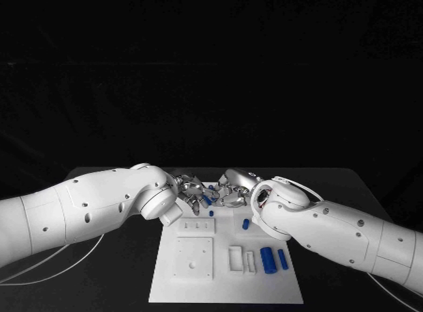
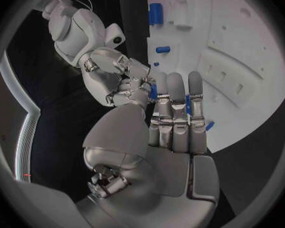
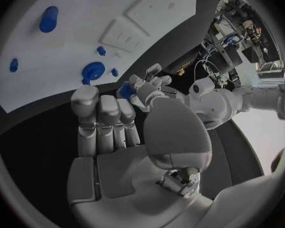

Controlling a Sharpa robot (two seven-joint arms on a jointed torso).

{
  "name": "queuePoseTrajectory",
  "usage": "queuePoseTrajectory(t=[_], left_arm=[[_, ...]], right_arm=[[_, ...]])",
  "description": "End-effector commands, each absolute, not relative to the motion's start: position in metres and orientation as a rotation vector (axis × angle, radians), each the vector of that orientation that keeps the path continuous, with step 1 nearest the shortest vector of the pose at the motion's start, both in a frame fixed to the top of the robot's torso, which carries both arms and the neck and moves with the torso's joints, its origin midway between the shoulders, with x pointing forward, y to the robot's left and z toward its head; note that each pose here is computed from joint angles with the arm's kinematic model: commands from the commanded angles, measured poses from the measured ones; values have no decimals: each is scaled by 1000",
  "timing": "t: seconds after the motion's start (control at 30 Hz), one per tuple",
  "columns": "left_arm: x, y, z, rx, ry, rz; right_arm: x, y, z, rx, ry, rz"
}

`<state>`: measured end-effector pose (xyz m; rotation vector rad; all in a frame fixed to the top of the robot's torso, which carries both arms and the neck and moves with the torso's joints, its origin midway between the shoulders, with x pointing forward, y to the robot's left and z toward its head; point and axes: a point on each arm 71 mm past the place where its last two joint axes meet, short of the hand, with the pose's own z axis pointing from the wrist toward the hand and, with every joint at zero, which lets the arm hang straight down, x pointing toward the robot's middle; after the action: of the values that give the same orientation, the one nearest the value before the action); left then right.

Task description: Assemble the parts on the task board

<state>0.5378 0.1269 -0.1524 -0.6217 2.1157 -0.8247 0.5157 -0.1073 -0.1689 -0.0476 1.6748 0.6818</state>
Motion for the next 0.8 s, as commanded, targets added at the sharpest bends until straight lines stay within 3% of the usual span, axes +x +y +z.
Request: queuePoseTrajectory(t=[0.03, 0.8], left_arm=[[536, 120, -148, -603, 2125, -881], [538, 122, -149, -616, 2132, -887]], right_arm=[[514, -108, -175, -70, 1706, 668], [515, -115, -177, -55, 1703, 664]])
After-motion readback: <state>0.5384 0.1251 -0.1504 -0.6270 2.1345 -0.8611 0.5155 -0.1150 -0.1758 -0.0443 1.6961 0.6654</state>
